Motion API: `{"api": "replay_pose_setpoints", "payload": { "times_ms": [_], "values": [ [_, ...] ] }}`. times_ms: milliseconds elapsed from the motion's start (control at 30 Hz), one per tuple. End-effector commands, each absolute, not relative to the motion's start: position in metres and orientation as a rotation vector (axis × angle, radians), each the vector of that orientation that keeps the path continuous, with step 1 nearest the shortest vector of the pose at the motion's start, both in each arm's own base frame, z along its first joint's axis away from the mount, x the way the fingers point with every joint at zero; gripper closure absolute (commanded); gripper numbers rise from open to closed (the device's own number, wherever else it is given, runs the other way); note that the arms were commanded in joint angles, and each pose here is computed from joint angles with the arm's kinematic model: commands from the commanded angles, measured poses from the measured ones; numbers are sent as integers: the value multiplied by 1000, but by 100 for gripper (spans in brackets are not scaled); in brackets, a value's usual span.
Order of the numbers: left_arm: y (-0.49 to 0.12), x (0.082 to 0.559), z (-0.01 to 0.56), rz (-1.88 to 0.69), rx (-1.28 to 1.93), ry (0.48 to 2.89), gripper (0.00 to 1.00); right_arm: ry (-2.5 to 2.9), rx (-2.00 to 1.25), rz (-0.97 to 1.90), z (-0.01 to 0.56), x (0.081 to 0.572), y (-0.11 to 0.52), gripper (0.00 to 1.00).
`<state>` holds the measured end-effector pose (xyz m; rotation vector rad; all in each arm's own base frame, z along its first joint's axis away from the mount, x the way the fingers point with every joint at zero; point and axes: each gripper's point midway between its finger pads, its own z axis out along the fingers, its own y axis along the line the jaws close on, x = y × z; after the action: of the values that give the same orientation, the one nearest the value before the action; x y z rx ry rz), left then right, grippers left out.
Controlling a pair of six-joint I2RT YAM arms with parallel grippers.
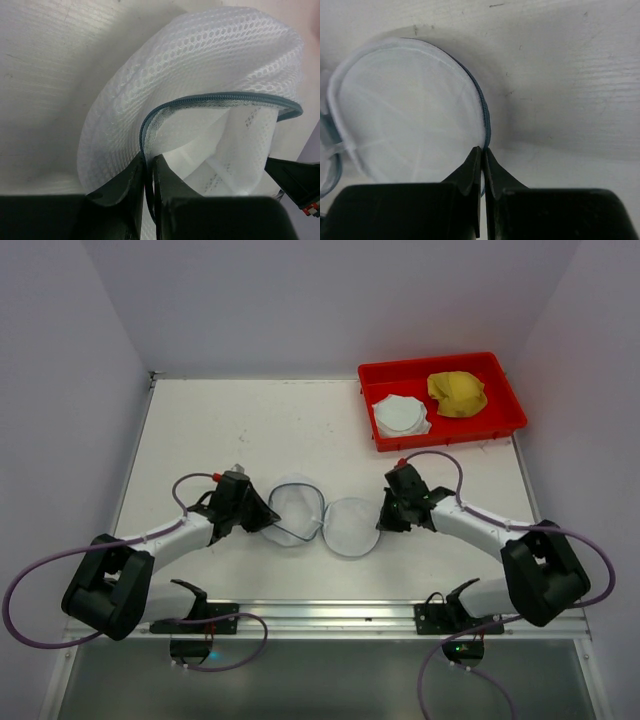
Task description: Unzip the laundry bag and remove the bra
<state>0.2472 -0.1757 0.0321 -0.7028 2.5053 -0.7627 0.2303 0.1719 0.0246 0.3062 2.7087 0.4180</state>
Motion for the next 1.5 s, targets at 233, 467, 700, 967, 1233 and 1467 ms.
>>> {"api": "replay_pose_setpoints", "payload": {
  "times_ms": [233,467,700,967,1233,1467],
  "values": [
    [-193,275,65,-745,-649,2405,88,2426,136,235,158,266,167,100],
    [-207,276,60,-747,-621,2435,89,2414,-85,396,198,270,251,100],
    [-200,265,50,-738,-630,2443,88,2429,-234,414,190,283,318,100],
    [-176,262,64,-833,-617,2307,49,2428,-218,286,164,296,314,100],
    [-174,264,106,-926,-543,2190,44,2418,-216,210,158,299,303,100],
    [-128,266,138,-639,-623,2146,38,2410,-216,174,156,298,294,100]
  ]
}}
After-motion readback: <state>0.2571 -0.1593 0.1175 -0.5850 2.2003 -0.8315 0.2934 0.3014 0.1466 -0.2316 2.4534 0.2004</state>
